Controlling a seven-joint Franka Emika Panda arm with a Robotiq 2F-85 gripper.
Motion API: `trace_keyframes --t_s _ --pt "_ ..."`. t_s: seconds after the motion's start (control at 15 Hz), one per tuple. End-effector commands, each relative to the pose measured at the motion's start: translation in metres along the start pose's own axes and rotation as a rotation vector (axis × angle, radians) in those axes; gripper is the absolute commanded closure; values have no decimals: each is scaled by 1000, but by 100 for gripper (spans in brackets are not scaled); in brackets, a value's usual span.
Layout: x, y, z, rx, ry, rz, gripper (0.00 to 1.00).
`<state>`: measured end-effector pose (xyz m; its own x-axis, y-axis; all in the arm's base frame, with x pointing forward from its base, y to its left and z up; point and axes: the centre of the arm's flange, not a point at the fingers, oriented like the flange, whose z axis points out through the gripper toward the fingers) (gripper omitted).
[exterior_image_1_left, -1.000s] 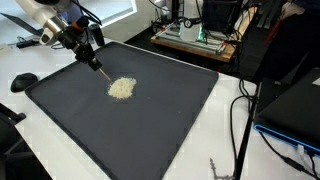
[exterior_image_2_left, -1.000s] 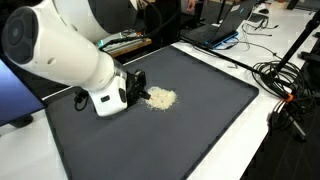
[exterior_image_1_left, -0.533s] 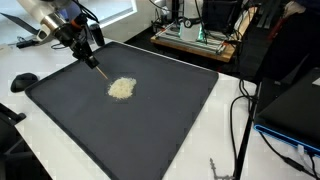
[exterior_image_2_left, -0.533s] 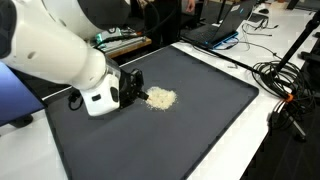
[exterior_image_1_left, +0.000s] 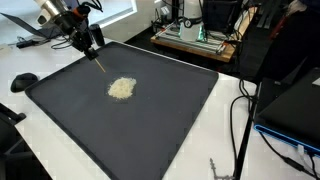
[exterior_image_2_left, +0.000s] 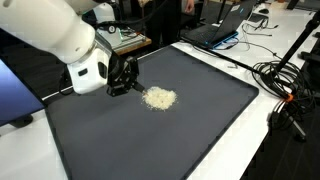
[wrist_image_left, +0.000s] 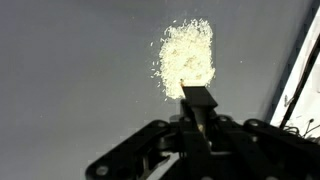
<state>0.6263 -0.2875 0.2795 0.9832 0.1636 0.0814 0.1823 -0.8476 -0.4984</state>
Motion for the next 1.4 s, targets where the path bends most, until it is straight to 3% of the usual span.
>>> trace_keyframes --t_s 0.0,0.47,1.07,1.33 --pt "-45 -45 4 -58 41 -4 97" --pt "-99 -71 23 -163 120 -75 97" --pt "-165 -114 67 -181 423 -162 97" --pt "-168 -144 80 -268 453 -197 97"
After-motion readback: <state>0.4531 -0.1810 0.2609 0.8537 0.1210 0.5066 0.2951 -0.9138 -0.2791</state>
